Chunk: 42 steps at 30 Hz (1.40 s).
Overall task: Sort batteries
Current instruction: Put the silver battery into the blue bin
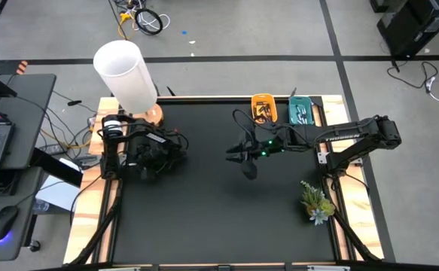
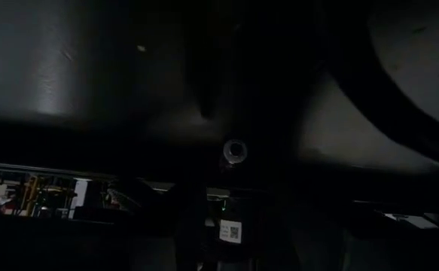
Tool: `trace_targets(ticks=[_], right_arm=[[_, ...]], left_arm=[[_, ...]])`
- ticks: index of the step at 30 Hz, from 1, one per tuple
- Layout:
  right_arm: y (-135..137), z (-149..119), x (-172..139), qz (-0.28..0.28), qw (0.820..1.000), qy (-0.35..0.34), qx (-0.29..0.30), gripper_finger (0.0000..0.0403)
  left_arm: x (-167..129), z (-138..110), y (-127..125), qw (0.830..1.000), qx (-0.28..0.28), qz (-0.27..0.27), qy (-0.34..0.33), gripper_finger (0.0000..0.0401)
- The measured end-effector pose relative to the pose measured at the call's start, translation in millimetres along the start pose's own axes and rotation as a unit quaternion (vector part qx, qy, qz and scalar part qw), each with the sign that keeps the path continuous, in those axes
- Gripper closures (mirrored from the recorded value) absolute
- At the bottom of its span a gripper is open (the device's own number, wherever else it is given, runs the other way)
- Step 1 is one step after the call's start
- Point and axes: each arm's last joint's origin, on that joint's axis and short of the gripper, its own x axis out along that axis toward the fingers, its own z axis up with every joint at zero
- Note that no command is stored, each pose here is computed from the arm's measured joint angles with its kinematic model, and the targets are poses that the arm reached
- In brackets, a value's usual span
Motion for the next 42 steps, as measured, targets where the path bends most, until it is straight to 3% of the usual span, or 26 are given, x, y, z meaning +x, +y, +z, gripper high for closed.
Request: trace_targets(ticks=[6,11,17,20,23,26,30,33,34,36,39,42], right_arm=[[0.1,-1.9,0.1,0.007,1.0,0.011,-0.003,0.027],[0.2,-1.7,0.0,0.008,1.0,0.01,-0.008,0.027],[-1.2,-1.4,0.0,0.006,1.0,0.01,-0.02,0.027],[-4.3,-0.8,0.6,0.002,1.0,0.01,-0.022,0.027],[-10.6,-0.5,2.5,0.005,1.0,0.014,-0.015,0.027],[-14.7,0.9,5.4,0.01,1.0,0.01,-0.01,0.0272],[-18.4,-1.0,18.0,0.028,1.0,0.013,-0.003,0.0279],[-20.9,-6.1,35.6,0.035,0.999,0.016,-0.001,0.0284],[-21.8,-8.6,43.0,0.038,0.999,0.02,0.0,0.0285],[-21.7,-11.0,56.5,0.044,0.998,0.036,0.001,0.0286],[-17.2,-8.5,76.4,0.062,0.996,0.055,-0.015,0.0286],[-12.9,-3.2,93.5,0.077,0.995,0.06,-0.027,0.0286]], left_arm=[[-11.9,-5.2,2.6,0.998,-0.011,0.009,-0.06,0.0241],[-31.4,-27.2,6.4,0.995,-0.033,0.023,-0.091,0.0244],[-54.2,-66.0,10.0,0.988,-0.078,0.018,-0.133,0.0244],[-69.2,-92.2,10.8,0.977,-0.104,0.003,-0.184,0.0244],[-84.6,-122.1,10.6,0.954,-0.134,-0.018,-0.267,0.0244],[-94.9,-155.0,7.3,0.915,-0.158,-0.044,-0.37,0.0244],[-96.7,-196.5,2.4,0.838,-0.207,-0.099,-0.494,0.0245],[-94.4,-217.4,2.3,0.774,-0.271,-0.149,-0.552,0.0245],[-93.0,-221.9,2.4,0.761,-0.286,-0.159,-0.561,0.0245],[-89.8,-227.4,-0.2,0.754,-0.294,-0.171,-0.562,0.0245],[-85.6,-229.9,-5.5,0.766,-0.29,-0.179,-0.545,0.0245],[-85.8,-230.3,-10.5,0.764,-0.288,-0.19,-0.545,0.0245]])
